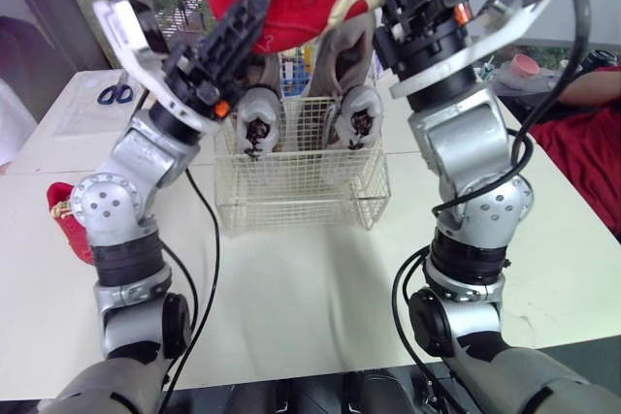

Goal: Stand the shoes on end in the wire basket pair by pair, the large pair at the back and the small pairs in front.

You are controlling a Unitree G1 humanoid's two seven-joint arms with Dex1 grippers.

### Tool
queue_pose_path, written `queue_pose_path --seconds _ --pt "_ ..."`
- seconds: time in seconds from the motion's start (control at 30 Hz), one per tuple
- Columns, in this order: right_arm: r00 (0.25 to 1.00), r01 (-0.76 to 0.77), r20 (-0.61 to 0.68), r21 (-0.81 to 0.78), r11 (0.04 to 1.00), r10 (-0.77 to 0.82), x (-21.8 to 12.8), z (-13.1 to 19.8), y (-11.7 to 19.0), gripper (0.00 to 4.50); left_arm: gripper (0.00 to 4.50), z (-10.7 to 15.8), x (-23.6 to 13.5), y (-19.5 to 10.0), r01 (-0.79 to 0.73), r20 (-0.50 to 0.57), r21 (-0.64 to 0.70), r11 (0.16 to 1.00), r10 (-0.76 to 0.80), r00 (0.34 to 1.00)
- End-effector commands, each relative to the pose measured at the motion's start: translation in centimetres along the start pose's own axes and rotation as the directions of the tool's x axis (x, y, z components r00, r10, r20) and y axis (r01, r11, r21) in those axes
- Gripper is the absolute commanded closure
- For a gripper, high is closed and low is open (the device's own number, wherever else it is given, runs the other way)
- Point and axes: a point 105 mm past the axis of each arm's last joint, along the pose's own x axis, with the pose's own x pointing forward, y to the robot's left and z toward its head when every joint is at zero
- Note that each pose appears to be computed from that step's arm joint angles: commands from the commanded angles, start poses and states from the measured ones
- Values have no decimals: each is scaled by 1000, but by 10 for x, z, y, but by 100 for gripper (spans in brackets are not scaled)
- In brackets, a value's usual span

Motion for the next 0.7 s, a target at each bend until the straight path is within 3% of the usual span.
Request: queue_pose_path --seconds 0.03,0.1,0.13,0.23,0.3,0.37,0.4,0.43,0.5,0.6,0.7 --pt "994 -103 22 -22 994 104 6 8 24 362 93 -9 -6 -10 7 -86 26 1000 -5 996" --pt "994 -108 20 -30 994 108 6 8 24 362 6 -12 -12 -10 -7 -118 34 999 11 993" --pt "994 -109 19 -31 994 109 6 8 24 362 6 -13 -12 -11 -9 -122 36 999 14 992" --pt "991 -132 -4 -84 988 132 7 7 27 362 6 -30 -34 -5 -100 -277 147 984 138 951" --pt "967 -213 -188 -227 950 172 5 -16 34 362 6 -44 -56 -11 -131 -406 239 962 222 887" --pt "881 -325 -453 -365 873 138 -5 -58 33 362 6 -52 -73 -18 -158 -477 314 936 300 826" --pt "846 -352 -524 -409 842 100 -15 -45 17 362 6 -53 -76 -19 -172 -478 336 926 325 816" --pt "817 -364 -575 -448 816 49 -25 -9 -7 362 6 -54 -78 -20 -184 -469 355 916 345 813" --pt "785 -392 -619 -483 783 12 -40 46 -21 362 6 -55 -81 -22 -201 -460 376 905 370 807" --pt "694 -460 -719 -485 744 -39 -53 59 -31 362 6 -64 -96 -23 -251 -464 413 875 440 769" --pt "655 -485 -753 -488 726 -68 -60 67 -39 362 6 -78 -114 -32 -285 -514 358 889 442 735"
